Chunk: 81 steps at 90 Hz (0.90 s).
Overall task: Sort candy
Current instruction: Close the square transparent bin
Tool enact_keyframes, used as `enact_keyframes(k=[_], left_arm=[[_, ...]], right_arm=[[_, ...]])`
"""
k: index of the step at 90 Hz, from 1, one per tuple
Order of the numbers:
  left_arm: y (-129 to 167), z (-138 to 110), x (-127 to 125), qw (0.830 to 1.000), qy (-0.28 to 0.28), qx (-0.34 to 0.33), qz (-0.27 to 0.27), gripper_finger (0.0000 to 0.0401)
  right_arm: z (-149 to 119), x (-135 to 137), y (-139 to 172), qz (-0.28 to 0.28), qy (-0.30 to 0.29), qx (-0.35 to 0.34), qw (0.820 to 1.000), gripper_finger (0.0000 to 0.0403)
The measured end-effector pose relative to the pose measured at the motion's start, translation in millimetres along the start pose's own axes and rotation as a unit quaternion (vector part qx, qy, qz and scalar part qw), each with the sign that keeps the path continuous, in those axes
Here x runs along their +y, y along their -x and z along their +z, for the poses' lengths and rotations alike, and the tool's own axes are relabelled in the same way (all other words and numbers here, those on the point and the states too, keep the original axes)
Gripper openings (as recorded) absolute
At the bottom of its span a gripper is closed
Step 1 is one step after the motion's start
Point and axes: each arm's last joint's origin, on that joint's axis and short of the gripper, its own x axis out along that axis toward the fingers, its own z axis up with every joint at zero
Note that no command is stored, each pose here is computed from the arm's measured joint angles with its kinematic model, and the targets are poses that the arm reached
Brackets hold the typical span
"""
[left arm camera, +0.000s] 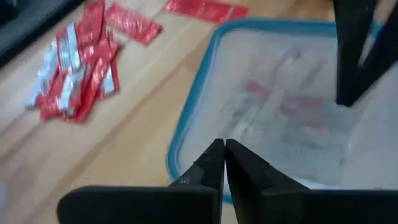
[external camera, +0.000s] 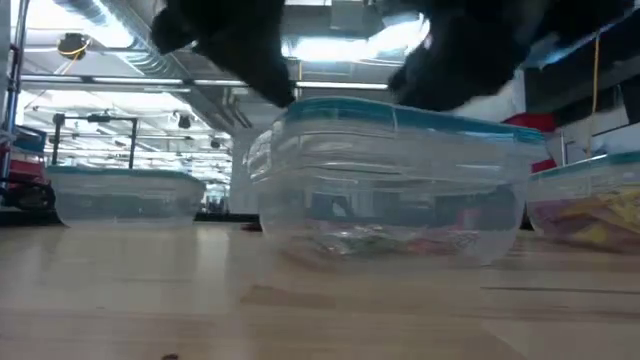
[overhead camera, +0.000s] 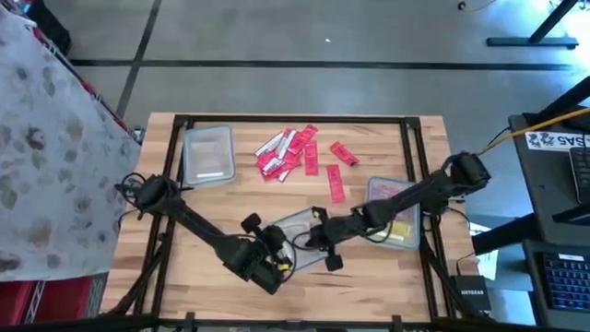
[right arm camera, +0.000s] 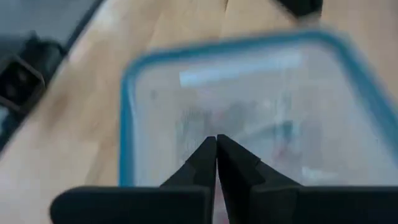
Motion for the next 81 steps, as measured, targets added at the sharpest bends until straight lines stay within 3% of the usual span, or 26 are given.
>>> enact_keyframes(k=[16, 32, 42, 81], left_arm=[[4, -12, -1, 1.000, 0.025, 0.000, -0.003, 0.0000], [7, -15, -3, 0.999, 0.046, -0.011, -0.007, 0.0000], [9, -16, -4, 0.998, 0.050, -0.025, -0.007, 0.0000], [10, -11, -12, 0.997, 0.047, -0.056, -0.028, 0.0000]], right_arm=[[-8, 6, 2, 0.036, -0.023, 0.056, 0.998, 0.0000], [-22, 40, 16, 0.147, -0.013, 0.129, 0.980, 0.0000], [-30, 61, 29, 0.178, -0.010, 0.171, 0.969, 0.0000], [-69, 115, 76, 0.149, -0.054, 0.324, 0.933, 0.0000]])
